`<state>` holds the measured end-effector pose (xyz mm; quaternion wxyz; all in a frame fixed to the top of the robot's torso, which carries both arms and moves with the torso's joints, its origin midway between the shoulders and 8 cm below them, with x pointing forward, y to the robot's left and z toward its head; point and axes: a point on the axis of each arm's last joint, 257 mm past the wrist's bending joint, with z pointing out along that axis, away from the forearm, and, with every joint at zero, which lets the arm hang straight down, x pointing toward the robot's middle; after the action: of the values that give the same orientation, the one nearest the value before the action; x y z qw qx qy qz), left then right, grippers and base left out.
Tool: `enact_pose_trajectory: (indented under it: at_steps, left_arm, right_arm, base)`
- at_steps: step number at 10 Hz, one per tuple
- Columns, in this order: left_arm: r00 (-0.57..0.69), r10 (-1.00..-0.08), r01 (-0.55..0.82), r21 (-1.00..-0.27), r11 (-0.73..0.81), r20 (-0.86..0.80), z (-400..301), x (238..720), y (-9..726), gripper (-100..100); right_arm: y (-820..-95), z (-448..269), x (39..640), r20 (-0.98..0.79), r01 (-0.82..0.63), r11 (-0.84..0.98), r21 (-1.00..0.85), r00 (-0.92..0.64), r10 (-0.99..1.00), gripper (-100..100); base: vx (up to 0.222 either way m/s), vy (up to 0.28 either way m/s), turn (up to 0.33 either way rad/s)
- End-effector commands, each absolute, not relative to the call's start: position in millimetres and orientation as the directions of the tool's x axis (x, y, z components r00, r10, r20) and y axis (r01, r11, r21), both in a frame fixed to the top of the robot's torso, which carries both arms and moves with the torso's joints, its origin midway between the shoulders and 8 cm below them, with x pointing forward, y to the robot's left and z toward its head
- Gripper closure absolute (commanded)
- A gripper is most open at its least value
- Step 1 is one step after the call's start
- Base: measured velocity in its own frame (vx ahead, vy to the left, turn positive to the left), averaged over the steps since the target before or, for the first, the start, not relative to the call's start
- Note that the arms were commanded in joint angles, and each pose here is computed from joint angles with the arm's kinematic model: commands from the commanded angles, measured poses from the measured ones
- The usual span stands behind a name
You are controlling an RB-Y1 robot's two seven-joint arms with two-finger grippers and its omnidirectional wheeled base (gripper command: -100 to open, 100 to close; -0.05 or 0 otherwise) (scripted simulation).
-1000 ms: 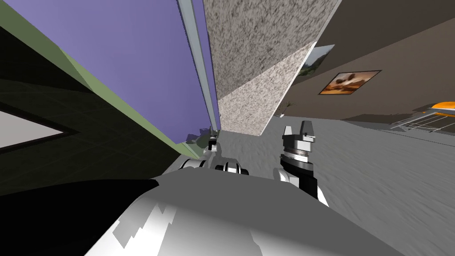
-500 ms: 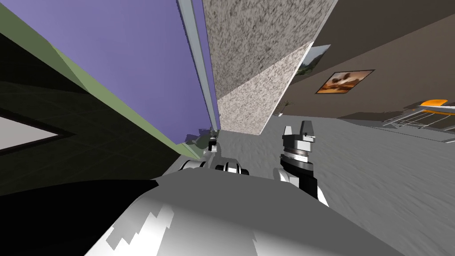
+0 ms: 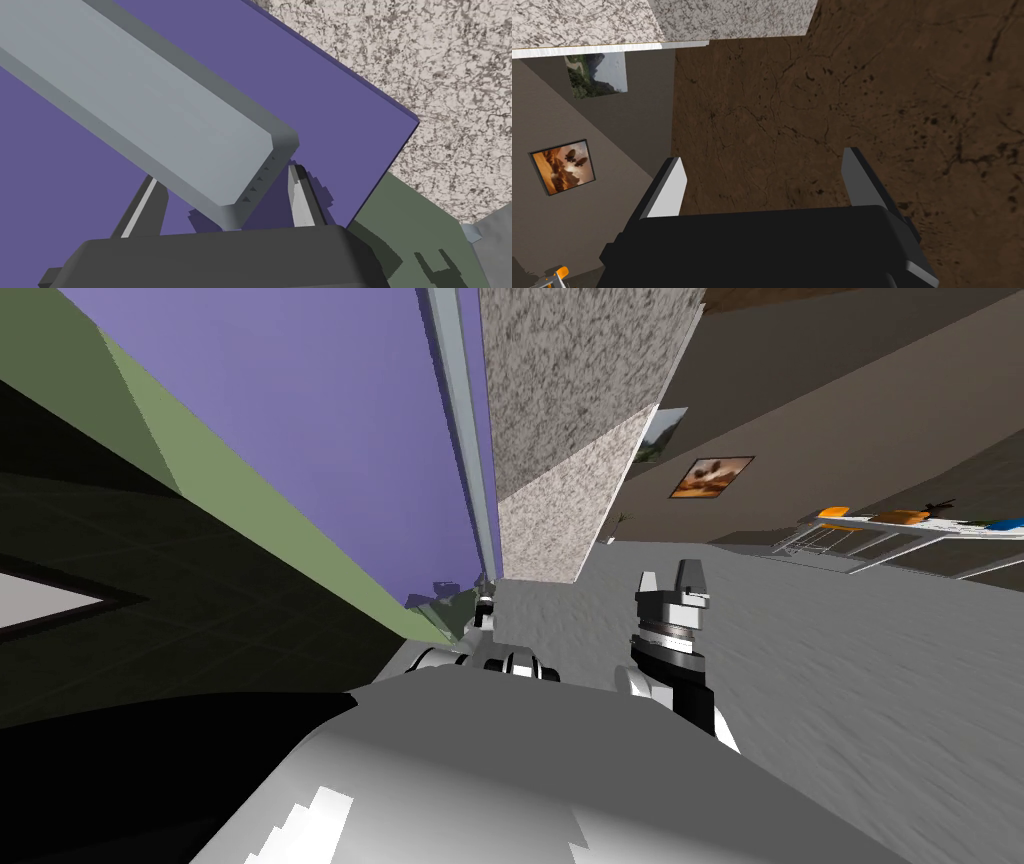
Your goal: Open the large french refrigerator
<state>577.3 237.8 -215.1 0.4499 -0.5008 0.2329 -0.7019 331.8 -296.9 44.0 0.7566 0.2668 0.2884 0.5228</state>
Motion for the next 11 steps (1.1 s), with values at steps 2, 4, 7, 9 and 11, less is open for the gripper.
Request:
enact_pose_trajectory:
  at_steps: [2, 4, 7, 9, 11]
  left_arm:
    - [-0.156, -0.856, 0.359, -0.779, -0.514, 0.493, -215, 579, 204, 100]
    - [-0.194, -0.849, 0.342, -0.778, -0.528, 0.491, -213, 579, 186, 100]
    - [-0.179, -0.852, 0.34, -0.781, -0.523, 0.493, -196, 600, 189, -100]
    - [-0.181, -0.851, 0.338, -0.781, -0.525, 0.493, -190, 605, 187, -100]
    - [-0.186, -0.849, 0.335, -0.781, -0.527, 0.494, -179, 615, 184, -100]
  right_arm:
    - [-297, 44, 332, -0.157, -0.637, 0.311, 0.705, 0.287, 0.945, 0]
    - [-297, 44, 332, -0.158, -0.637, 0.311, 0.705, 0.287, 0.945, 0]
    - [-297, 44, 332, -0.157, -0.637, 0.311, 0.705, 0.287, 0.945, 0]
    - [-297, 44, 332, -0.157, -0.637, 0.311, 0.705, 0.287, 0.945, 0]
    - [-297, 44, 332, -0.157, -0.637, 0.311, 0.705, 0.287, 0.945, 0]
  base:
    - [-0.163, 0.129, -0.139]
    - [-0.152, 0.126, -0.085]
    - [-0.071, 0.009, 0.046]
    - [-0.017, -0.011, 0.026]
    - [-0.031, 0.002, 0.03]
